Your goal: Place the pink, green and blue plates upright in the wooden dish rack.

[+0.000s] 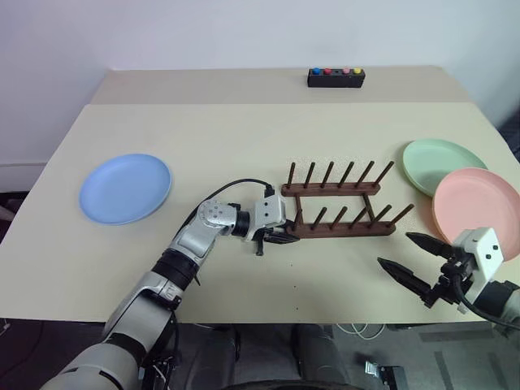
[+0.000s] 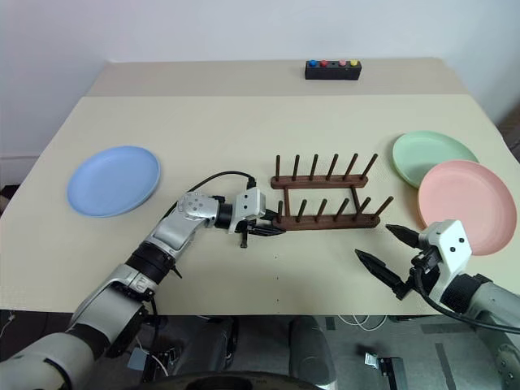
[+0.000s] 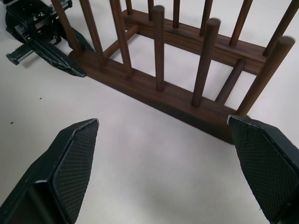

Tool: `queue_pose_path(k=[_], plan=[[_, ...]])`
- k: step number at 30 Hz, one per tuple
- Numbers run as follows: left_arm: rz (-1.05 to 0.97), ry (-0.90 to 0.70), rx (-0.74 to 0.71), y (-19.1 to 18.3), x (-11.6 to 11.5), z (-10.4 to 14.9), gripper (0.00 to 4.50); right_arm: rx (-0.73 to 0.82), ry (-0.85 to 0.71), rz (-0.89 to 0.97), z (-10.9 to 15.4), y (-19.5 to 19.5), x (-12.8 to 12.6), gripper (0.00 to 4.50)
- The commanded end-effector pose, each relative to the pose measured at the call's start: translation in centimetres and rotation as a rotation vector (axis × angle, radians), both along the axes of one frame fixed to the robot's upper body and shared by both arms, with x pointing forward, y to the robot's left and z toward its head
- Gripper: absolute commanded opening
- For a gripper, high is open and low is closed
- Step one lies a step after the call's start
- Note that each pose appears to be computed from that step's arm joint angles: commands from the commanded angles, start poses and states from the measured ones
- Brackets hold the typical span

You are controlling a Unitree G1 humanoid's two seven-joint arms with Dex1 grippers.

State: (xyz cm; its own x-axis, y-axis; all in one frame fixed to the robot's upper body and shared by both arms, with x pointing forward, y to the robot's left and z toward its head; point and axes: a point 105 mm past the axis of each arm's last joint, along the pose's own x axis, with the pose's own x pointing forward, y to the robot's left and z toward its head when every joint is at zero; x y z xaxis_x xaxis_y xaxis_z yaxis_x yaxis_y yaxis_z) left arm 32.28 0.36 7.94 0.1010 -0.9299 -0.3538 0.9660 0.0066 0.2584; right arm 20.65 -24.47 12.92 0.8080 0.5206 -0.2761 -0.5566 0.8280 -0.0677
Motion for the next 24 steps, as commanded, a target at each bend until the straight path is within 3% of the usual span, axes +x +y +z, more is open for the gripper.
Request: queue_pose_path(k=[1,11,18,19,24], plan=[[-0.006,-0.018,0.005,-0.1,0.0,0.0,0.76,-0.009,-0.05,0.002,1.1,0.2,0.0,4.5],[0.02,-0.011,-0.014,0.1,0.1,0.0,0.76,-0.016,-0.056,0.013,1.1,0.3,0.6,4.5],[0.038,-0.007,-0.025,0.7,0.5,0.4,4.23,-0.017,-0.059,0.021,1.2,0.6,0.8,4.5],[0.049,-0.005,-0.029,1.0,0.6,0.6,4.47,-0.019,-0.058,0.02,1.2,0.6,0.7,4.5],[0.097,-0.004,-0.046,3.1,0.8,1.5,4.47,-0.051,-0.045,-0.015,0.9,-0.2,0.6,4.5]])
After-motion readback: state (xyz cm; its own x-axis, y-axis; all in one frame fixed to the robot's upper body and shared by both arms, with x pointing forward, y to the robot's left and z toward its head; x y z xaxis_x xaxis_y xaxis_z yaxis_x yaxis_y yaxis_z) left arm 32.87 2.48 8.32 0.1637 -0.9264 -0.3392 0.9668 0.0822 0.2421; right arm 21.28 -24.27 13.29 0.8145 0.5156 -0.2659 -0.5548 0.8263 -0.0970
